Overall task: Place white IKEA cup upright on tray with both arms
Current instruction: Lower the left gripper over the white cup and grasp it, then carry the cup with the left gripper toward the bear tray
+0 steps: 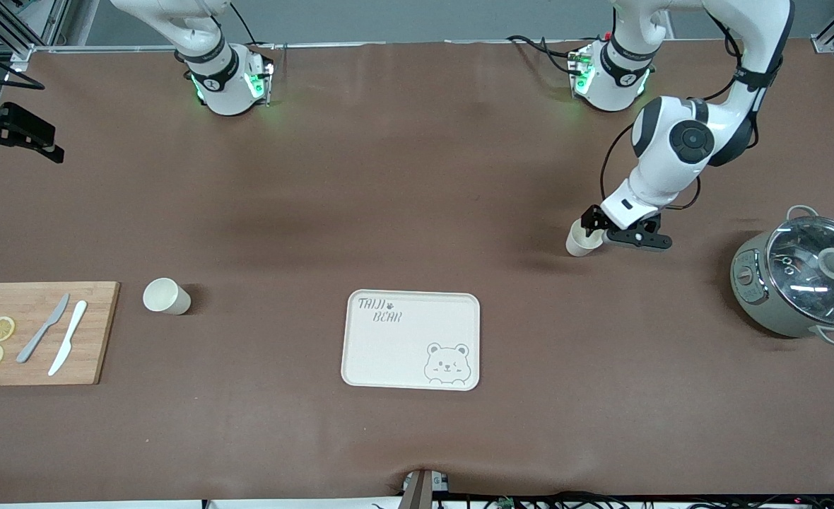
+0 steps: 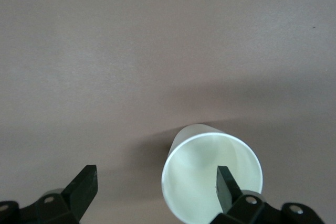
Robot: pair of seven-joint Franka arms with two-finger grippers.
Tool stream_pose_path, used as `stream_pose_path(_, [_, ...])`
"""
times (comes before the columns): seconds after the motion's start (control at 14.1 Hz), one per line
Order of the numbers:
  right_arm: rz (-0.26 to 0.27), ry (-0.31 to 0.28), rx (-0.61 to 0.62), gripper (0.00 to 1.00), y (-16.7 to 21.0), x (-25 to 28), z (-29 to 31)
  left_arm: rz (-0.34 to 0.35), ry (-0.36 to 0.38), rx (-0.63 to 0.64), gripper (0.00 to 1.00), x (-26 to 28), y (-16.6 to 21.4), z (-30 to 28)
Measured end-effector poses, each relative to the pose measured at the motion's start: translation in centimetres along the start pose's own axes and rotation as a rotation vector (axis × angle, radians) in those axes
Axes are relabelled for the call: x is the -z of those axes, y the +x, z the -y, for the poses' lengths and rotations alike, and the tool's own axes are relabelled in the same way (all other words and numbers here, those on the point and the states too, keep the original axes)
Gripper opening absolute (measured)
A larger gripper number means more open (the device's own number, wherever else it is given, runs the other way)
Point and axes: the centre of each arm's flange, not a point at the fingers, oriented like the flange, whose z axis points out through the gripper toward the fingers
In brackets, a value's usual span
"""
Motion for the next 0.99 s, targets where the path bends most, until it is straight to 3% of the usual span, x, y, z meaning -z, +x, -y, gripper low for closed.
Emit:
stream_pose_path(0.5, [0.006, 0.001, 0.001, 1.0, 0.2, -0.3, 0.0, -0.017, -0.015, 0.001, 0.96, -3.3, -0.5, -0.1])
stream_pose_path(0.99, [0.008, 0.001, 0.001, 1.0, 0.2, -0.4, 0.0, -0.011, -0.015, 0.002, 0.27, -3.5, -0.8, 0.0])
